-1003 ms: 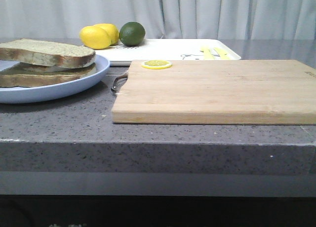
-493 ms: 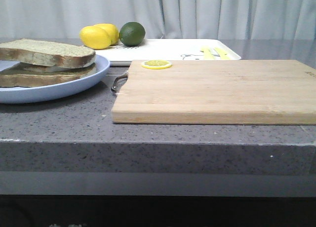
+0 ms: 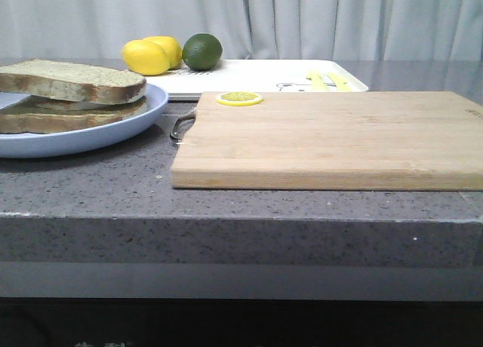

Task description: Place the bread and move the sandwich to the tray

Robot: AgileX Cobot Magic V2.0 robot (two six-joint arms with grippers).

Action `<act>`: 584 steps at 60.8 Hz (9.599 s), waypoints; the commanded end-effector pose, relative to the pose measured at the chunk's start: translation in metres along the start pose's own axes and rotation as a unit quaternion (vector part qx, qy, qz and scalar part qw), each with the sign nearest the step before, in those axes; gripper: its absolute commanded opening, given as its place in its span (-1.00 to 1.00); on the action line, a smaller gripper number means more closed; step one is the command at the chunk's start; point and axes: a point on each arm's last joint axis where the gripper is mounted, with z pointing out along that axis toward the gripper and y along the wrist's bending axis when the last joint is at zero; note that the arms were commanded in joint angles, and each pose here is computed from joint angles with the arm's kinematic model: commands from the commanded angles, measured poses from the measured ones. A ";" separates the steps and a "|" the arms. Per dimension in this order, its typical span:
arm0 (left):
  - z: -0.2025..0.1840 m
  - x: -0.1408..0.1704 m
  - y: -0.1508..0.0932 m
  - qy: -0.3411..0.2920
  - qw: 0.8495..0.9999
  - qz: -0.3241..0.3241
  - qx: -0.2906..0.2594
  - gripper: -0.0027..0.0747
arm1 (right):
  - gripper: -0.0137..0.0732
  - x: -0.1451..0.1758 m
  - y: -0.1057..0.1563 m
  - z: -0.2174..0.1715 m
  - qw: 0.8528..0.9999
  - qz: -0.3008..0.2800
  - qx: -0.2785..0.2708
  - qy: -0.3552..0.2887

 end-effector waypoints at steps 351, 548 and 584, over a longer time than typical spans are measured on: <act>-0.094 0.261 0.004 -0.558 0.790 0.255 -0.023 -0.98 | -0.84 -0.010 0.001 -0.004 0.999 0.009 -0.002 -0.037; -0.068 0.275 0.024 -0.597 0.766 0.239 -0.007 -0.98 | -0.84 0.193 -0.041 0.031 0.933 0.052 0.261 -0.241; -0.068 0.275 0.024 -0.597 0.766 0.239 -0.007 -0.98 | -0.84 0.191 -0.042 0.028 0.924 0.075 0.270 -0.260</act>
